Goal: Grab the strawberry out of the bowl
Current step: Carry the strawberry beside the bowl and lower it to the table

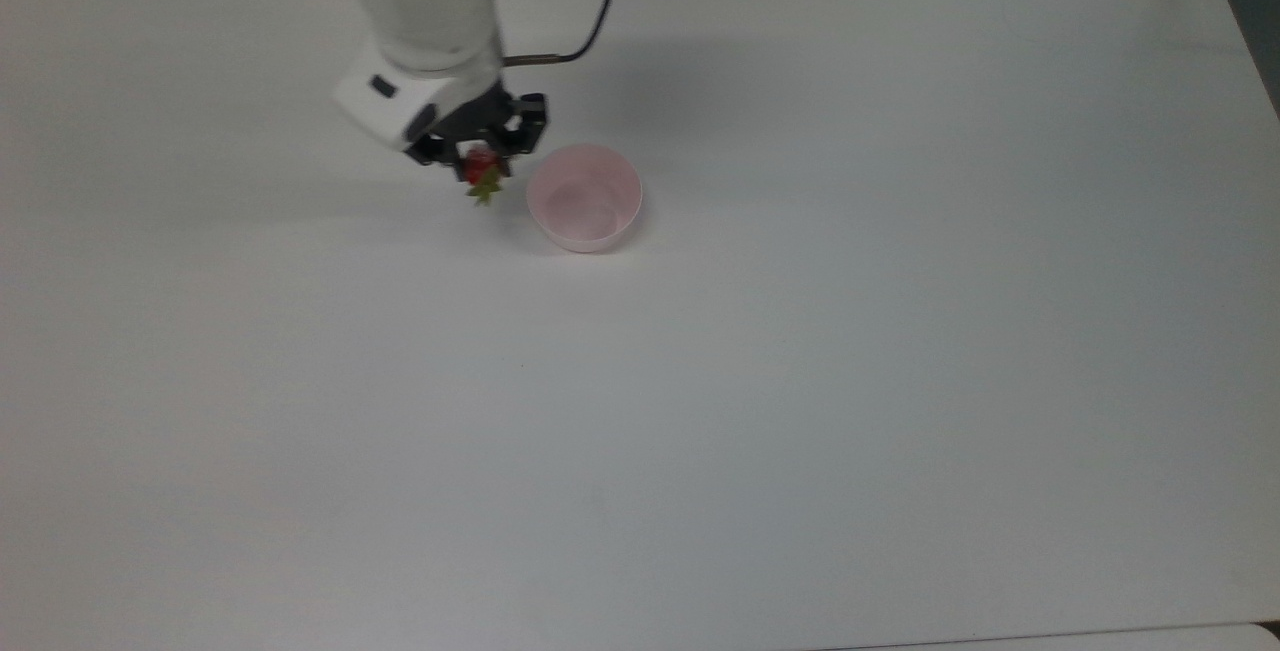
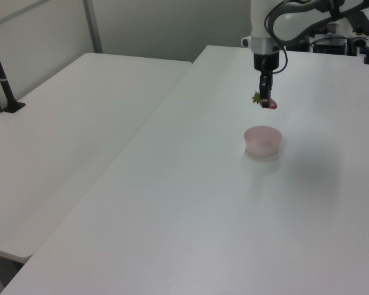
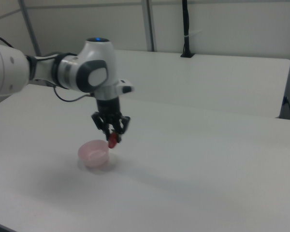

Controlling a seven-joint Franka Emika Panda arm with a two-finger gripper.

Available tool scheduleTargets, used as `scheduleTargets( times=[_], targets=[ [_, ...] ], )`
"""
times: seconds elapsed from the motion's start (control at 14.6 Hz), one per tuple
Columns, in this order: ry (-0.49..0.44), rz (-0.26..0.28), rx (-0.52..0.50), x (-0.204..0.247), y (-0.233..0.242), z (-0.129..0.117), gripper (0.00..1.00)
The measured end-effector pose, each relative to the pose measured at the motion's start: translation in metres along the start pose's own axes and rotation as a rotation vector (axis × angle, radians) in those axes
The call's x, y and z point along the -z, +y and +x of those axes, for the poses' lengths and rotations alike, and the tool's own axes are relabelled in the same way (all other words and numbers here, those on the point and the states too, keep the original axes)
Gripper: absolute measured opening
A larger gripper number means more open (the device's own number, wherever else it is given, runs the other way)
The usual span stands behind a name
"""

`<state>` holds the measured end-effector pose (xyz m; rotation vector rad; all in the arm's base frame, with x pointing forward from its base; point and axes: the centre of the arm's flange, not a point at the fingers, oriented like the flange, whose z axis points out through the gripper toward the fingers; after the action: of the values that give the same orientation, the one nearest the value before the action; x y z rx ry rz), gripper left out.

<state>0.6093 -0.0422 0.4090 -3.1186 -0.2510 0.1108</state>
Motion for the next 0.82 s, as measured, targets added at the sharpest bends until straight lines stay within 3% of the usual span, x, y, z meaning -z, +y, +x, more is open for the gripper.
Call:
scheduleTargets(
  times=[0.21, 0.62, 0.69, 0.82],
  targets=[
    [0.02, -0.018, -0.001, -0.021, 0.051, -0.002, 0.41],
    [0.021, -0.017, 0.008, -0.079, 0.056, 0.016, 0.43],
    [0.019, -0.017, 0.008, -0.08, 0.056, 0.017, 0.49],
    [0.029, -0.02, -0.015, -0.075, 0.056, 0.019, 0.74]
  ],
)
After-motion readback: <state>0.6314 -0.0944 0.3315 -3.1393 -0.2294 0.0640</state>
